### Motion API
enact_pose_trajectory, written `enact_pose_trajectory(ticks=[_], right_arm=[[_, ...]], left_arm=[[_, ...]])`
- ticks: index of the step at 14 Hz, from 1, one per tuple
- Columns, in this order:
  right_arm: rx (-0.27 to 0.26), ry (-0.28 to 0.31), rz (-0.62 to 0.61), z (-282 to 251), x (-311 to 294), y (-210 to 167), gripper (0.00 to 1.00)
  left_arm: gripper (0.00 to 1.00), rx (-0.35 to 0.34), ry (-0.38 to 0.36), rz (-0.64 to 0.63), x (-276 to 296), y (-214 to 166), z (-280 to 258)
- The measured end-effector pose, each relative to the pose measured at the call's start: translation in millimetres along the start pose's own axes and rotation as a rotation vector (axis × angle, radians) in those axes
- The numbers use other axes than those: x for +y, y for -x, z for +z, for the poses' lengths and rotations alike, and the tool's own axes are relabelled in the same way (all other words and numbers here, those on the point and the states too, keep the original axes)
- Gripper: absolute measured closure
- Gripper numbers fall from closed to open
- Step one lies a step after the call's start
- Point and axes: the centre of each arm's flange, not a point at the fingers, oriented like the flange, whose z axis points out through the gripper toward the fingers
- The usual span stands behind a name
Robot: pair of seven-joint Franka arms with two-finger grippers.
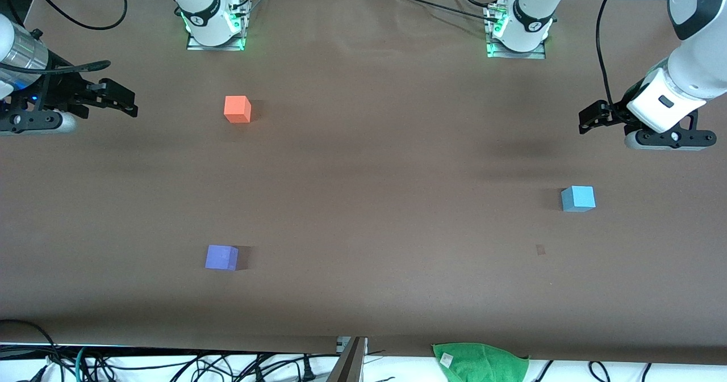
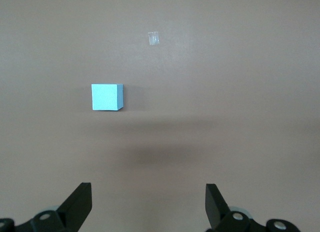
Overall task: Place blue block between orange and purple blocks
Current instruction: 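Lower the left gripper over the light blue block and grasp it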
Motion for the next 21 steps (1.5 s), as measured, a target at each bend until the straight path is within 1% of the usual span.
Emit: enact_pose_trajectory(ticks=[2,4,6,7,10,14,16,18,21], right_arm=[[0.0,0.0,0.0,0,0,0,0.0],[0.0,0.0,0.0,0,0,0,0.0],[0.0,0.0,0.0,0,0,0,0.0],[0.0,0.0,0.0,0,0,0,0.0],[0.0,0.0,0.001,0,0,0,0.0],[0.0,0.0,0.001,0,1,0,0.0],[0.0,0.0,0.001,0,1,0,0.0],[-0.001,0.0,0.001,0,1,0,0.0],[-0.001,0.0,0.001,0,1,0,0.0]], left_arm=[[0.0,-0.03,-0.001,-0.003,-1,-5,14],[0.0,-0.073,-0.01,-0.014,-9,-19,42],[0.0,-0.101,-0.033,-0.042,-32,-41,69],[0.0,-0.098,-0.037,-0.059,-46,-54,82],[0.0,-0.062,-0.03,-0.067,-82,-86,136],[0.0,-0.058,-0.019,0.029,-109,-102,200],[0.0,-0.005,-0.022,0.04,-121,-99,231],[0.0,0.048,-0.026,0.039,-130,-87,263],[0.0,0.066,-0.025,0.046,-127,-69,295]])
